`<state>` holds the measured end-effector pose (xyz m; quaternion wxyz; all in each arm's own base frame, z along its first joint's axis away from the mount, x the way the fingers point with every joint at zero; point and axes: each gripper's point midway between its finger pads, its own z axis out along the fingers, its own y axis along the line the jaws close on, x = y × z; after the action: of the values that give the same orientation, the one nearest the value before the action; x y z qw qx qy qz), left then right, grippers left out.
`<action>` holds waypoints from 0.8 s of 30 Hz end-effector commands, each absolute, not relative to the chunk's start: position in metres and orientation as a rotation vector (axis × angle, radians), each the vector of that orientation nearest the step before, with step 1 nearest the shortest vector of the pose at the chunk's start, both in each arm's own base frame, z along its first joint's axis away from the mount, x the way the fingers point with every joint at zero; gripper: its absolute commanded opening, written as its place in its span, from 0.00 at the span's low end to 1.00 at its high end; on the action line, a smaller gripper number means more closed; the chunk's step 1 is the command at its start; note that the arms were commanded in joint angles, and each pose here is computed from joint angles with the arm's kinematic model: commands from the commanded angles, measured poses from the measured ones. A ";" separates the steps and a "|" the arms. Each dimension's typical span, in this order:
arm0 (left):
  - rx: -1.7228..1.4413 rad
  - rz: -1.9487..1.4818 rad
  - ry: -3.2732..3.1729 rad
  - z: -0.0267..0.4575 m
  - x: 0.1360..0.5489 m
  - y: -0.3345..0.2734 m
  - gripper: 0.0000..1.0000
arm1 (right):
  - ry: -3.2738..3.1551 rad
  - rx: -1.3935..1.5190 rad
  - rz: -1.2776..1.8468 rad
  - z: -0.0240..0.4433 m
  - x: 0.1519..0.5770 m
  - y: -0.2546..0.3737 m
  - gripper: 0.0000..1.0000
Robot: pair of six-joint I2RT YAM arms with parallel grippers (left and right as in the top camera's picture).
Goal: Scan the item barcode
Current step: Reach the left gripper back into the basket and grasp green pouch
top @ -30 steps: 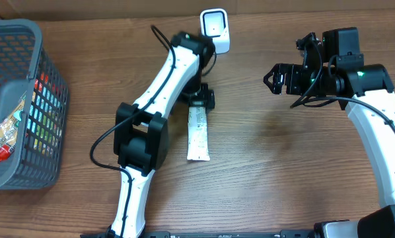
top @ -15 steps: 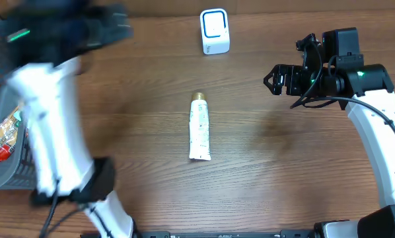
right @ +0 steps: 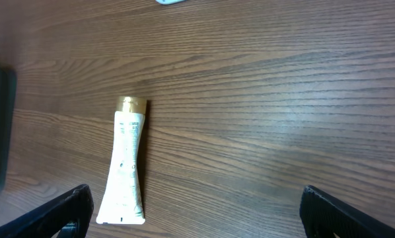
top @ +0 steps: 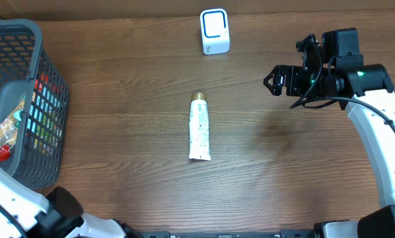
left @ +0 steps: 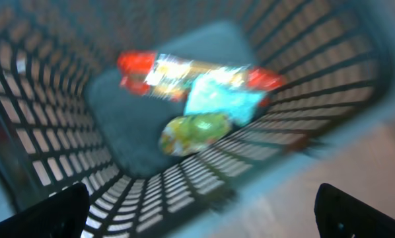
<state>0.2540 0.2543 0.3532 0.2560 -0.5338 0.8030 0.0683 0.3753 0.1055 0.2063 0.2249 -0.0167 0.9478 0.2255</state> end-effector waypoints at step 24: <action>-0.999 -0.121 2.651 0.051 0.309 0.279 0.99 | 2.583 -0.062 0.631 0.215 0.380 0.110 1.00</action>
<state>0.3059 0.2964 0.0830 0.1767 -0.3830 0.9066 -0.0084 0.3773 0.1063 0.2078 0.2298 -0.0181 0.9460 0.2278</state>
